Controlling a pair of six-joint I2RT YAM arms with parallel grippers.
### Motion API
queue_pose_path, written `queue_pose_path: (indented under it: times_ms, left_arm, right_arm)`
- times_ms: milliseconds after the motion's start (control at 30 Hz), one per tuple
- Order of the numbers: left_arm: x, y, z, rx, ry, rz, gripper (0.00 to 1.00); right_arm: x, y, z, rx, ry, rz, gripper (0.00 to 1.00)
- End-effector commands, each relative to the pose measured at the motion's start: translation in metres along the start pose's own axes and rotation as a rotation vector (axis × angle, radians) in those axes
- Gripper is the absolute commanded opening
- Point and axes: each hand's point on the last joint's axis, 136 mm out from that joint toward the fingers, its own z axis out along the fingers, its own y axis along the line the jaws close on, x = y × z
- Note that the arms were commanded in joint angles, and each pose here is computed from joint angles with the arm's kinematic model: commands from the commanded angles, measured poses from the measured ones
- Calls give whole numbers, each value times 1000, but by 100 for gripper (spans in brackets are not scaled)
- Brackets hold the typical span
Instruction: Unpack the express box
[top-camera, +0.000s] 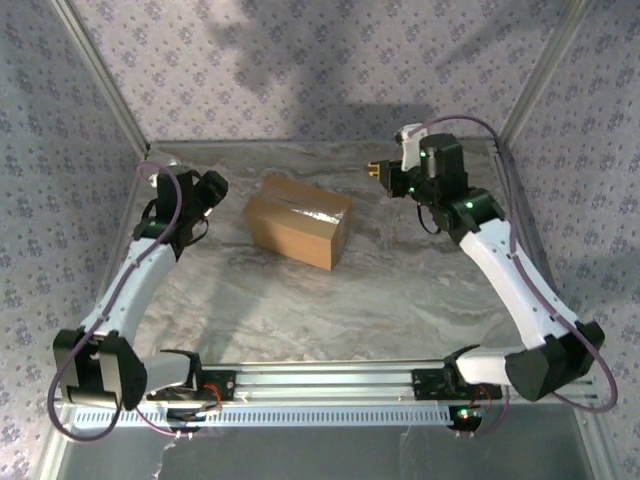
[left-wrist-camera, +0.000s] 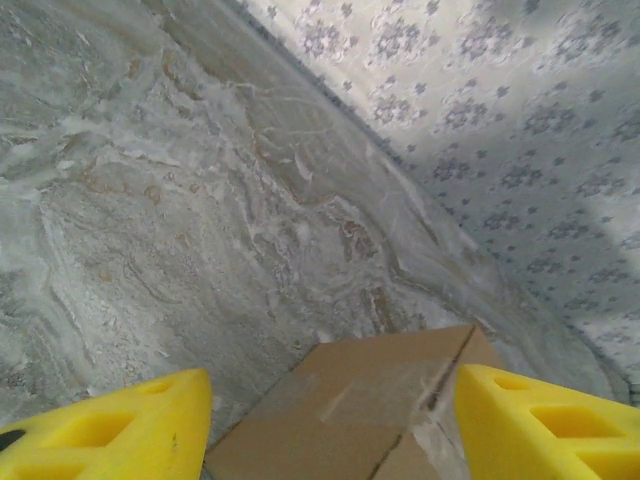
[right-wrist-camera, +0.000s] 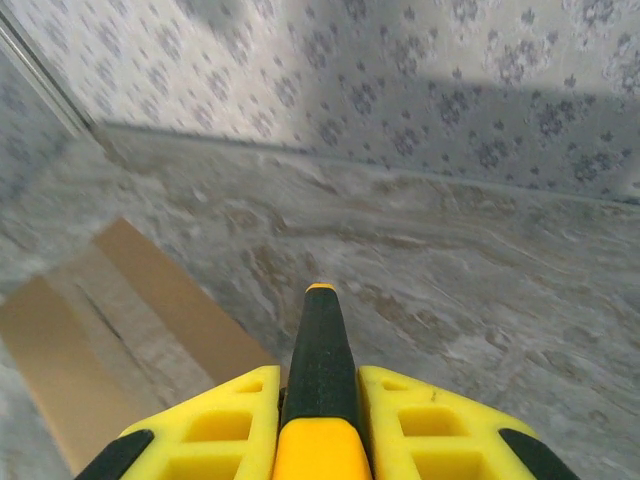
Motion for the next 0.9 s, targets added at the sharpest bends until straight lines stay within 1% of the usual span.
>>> queue_pose_path:
  times_ms: [0, 133, 267, 400, 567, 733, 867]
  left_arm:
    - [-3, -21, 14, 76, 33, 37, 64]
    - [8, -21, 39, 64, 104, 61, 57]
    - [13, -22, 48, 79, 121, 79, 55]
    - [18, -17, 52, 65, 133, 89, 55]
    - [35, -14, 57, 62, 179, 119, 53]
    - [55, -15, 63, 50, 229, 154, 50]
    - [68, -16, 68, 49, 248, 169, 49]
  right_arm:
    - [2, -9, 16, 100, 45, -147, 0]
    - [12, -5, 42, 181, 112, -293, 0]
    - [24, 10, 63, 181, 161, -404, 0]
    - [30, 17, 77, 161, 187, -443, 0]
    - [37, 33, 89, 107, 195, -480, 0]
    - [48, 52, 95, 72, 207, -552, 0]
    - [56, 65, 93, 57, 217, -585, 0]
